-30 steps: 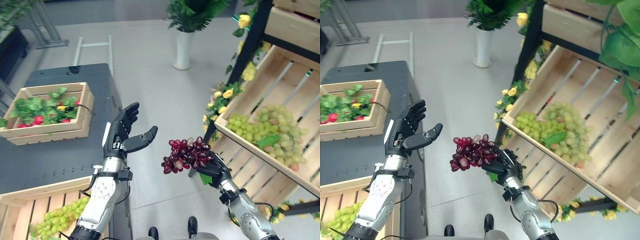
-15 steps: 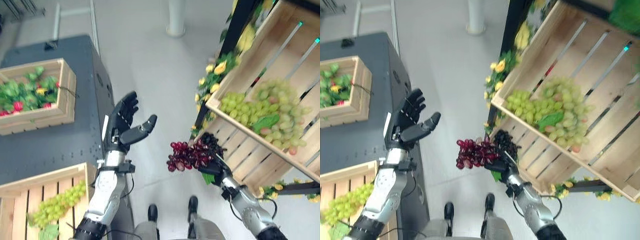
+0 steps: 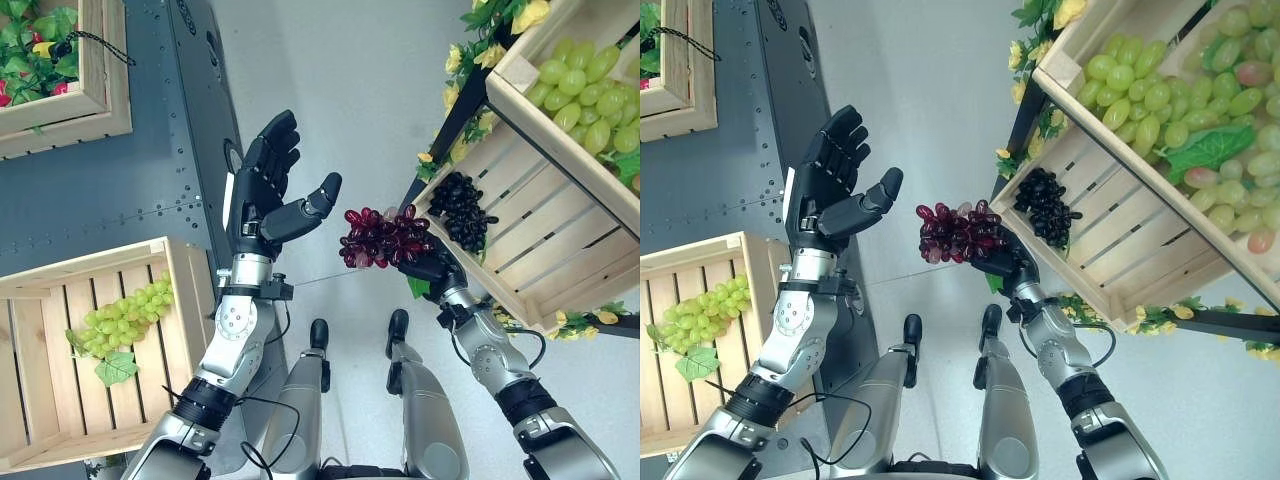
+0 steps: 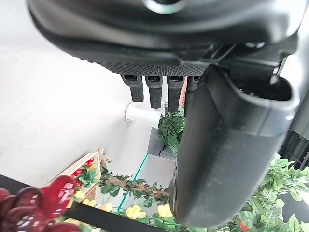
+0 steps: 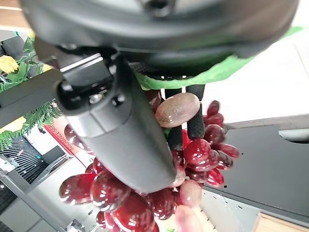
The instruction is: Pick up the fruits from the basket on one side to the basket on the other side
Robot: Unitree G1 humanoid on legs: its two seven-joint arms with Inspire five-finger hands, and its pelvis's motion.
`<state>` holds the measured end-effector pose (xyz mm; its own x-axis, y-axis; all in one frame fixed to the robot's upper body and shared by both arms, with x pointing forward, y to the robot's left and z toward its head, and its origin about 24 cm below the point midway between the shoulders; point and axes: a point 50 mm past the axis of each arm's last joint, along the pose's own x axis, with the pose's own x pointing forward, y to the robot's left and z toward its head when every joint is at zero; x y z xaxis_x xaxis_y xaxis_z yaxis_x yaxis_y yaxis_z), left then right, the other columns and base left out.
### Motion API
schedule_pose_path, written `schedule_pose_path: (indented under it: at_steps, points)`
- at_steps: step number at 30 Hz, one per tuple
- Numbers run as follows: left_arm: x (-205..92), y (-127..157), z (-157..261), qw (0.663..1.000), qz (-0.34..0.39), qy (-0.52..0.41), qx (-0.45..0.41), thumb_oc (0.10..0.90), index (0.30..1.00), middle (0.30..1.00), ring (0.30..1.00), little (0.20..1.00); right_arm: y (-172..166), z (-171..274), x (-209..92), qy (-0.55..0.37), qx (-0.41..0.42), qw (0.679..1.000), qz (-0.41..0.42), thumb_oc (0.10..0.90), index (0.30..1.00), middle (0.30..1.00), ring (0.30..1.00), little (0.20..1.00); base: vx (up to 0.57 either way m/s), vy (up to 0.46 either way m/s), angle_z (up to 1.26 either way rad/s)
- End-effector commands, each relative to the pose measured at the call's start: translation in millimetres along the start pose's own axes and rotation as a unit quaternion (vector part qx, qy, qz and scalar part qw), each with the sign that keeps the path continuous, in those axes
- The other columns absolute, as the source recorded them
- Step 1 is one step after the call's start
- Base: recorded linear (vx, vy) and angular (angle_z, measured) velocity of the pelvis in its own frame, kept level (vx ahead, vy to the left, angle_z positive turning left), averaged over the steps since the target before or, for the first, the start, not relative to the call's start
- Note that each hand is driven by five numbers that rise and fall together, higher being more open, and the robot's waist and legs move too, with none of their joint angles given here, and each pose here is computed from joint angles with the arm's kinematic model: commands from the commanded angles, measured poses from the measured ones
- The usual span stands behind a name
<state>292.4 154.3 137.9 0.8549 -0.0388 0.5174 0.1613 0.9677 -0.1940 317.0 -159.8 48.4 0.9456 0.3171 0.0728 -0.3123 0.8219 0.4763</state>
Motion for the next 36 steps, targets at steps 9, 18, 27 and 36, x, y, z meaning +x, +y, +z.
schedule_pose_path:
  at_steps: [9, 18, 27, 36]
  points:
    - [12.3, -16.8, 42.6, 0.988, -0.043, -0.139, -0.047, 0.800, 0.900, 0.900, 0.900, 0.900, 7.1, 65.1, 19.4, -0.201, 0.100, 0.974, -0.034, 0.400, 0.300, 0.300, 0.300, 0.300, 0.02, -0.083, -0.01]
    - [17.8, -16.2, 44.6, 0.989, -0.052, -0.129, -0.040, 0.800, 0.900, 0.900, 0.900, 0.900, -27.3, 101.2, 14.5, -0.277, 0.138, 0.939, -0.150, 0.400, 0.300, 0.300, 0.300, 0.300, 0.06, -0.051, 0.02]
    - [17.3, -14.6, 41.6, 0.991, -0.061, -0.109, -0.038, 0.800, 0.900, 0.900, 0.900, 0.900, -55.4, 123.7, -1.4, -0.338, 0.181, 0.890, -0.248, 0.400, 0.300, 0.300, 0.300, 0.300, 0.07, -0.040, 0.00]
    - [18.3, -16.5, 38.7, 0.992, -0.080, -0.091, -0.037, 0.800, 0.900, 0.900, 0.900, 0.900, -80.9, 142.7, -18.1, -0.368, 0.199, 0.838, -0.351, 0.400, 0.300, 0.300, 0.300, 0.300, 0.07, -0.017, 0.00]
